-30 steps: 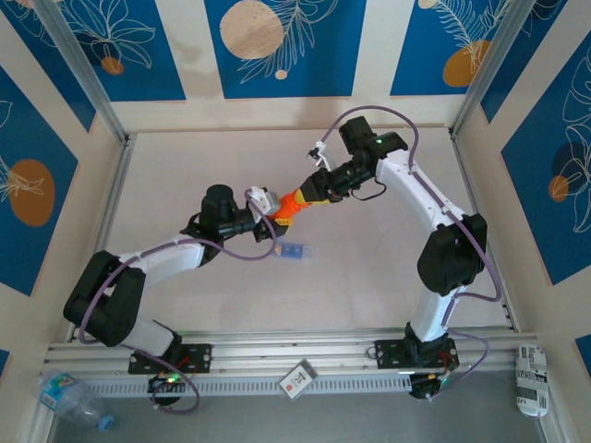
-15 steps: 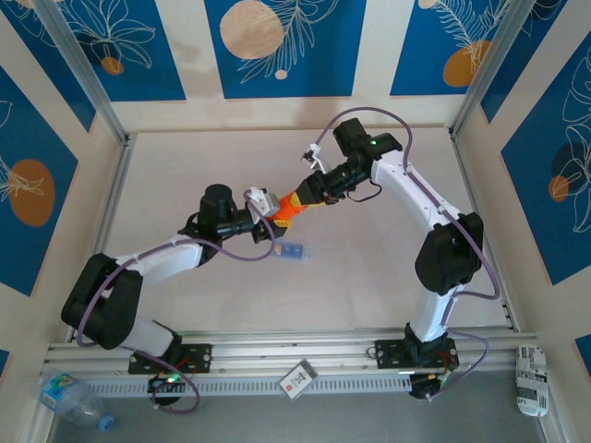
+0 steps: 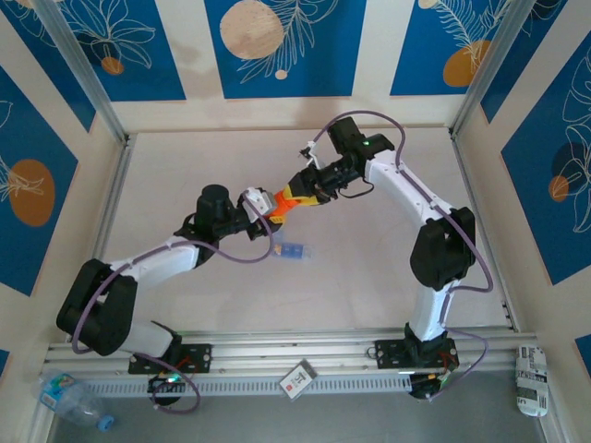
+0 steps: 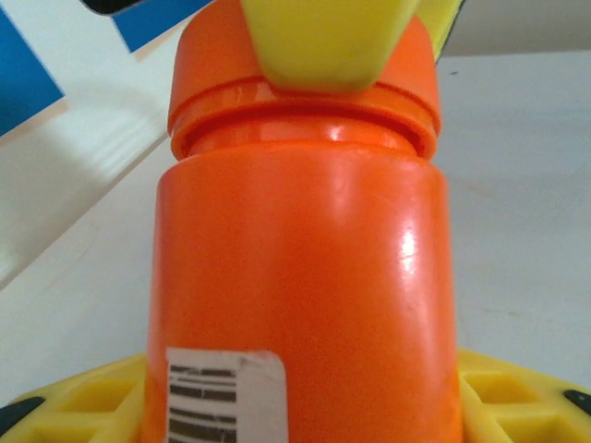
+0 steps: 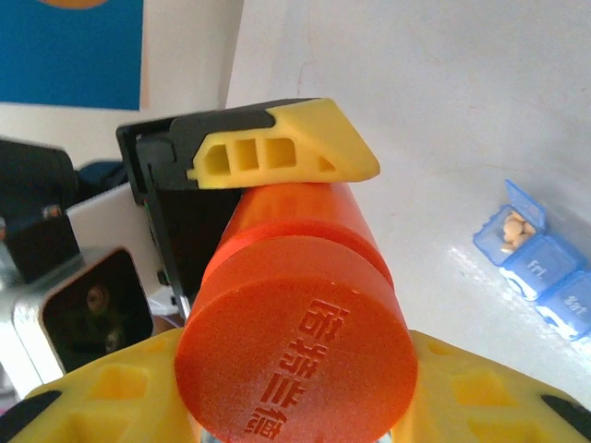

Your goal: Sort the pills into containers

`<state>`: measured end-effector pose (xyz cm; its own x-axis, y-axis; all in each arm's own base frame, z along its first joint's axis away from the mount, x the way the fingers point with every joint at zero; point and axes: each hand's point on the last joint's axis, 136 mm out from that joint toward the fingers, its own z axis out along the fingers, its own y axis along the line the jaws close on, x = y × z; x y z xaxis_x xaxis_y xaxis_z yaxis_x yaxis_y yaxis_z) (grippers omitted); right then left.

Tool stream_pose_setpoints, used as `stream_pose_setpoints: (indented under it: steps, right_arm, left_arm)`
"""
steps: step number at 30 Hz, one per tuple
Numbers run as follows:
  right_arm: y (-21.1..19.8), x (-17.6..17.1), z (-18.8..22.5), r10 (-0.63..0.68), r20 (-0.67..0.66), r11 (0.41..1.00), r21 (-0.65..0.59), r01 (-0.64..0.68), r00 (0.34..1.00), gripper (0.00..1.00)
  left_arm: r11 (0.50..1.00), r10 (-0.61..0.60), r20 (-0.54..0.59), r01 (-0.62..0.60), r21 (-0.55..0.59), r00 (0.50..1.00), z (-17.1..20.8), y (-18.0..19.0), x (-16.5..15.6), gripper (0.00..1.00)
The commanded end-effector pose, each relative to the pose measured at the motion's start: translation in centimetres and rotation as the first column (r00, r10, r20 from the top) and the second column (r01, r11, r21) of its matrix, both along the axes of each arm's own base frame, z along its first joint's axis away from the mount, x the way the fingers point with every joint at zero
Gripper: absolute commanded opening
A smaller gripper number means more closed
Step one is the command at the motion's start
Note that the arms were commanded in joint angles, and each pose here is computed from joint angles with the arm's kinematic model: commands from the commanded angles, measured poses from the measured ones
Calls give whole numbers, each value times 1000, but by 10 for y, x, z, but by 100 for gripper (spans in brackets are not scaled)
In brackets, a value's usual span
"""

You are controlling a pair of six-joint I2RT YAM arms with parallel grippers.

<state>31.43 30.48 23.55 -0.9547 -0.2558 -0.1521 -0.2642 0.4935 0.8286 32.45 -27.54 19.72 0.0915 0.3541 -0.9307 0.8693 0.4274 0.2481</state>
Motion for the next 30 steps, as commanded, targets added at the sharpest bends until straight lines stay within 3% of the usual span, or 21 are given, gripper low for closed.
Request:
stream_pose_setpoints:
  steps: [1, 9, 20, 23, 30]
  right_arm:
    - [35, -30, -7, 63, -199, 996, 77, -48, 978, 38]
    - [26, -21, -3, 30, -187, 997, 79, -15, 982, 50]
    - [-11, -8, 36, -63, -73, 990, 120, 72, 995, 78]
    - [-21, -9, 45, -87, -43, 986, 139, 92, 995, 93]
    - [-56, 6, 67, -203, 29, 965, 178, 194, 979, 96]
  left_arm:
    - [994, -38, 272, 65, -90, 962, 74, -19, -9, 0]
    - [995, -53, 233, 72, -73, 971, 59, -20, -10, 0]
    - [992, -17, 152, 35, -120, 988, 41, -19, 0, 0]
    - [990, -14, 127, 32, -138, 992, 36, -19, 1, 0]
    - [985, -38, 72, 49, -163, 997, 29, -19, -1, 0]
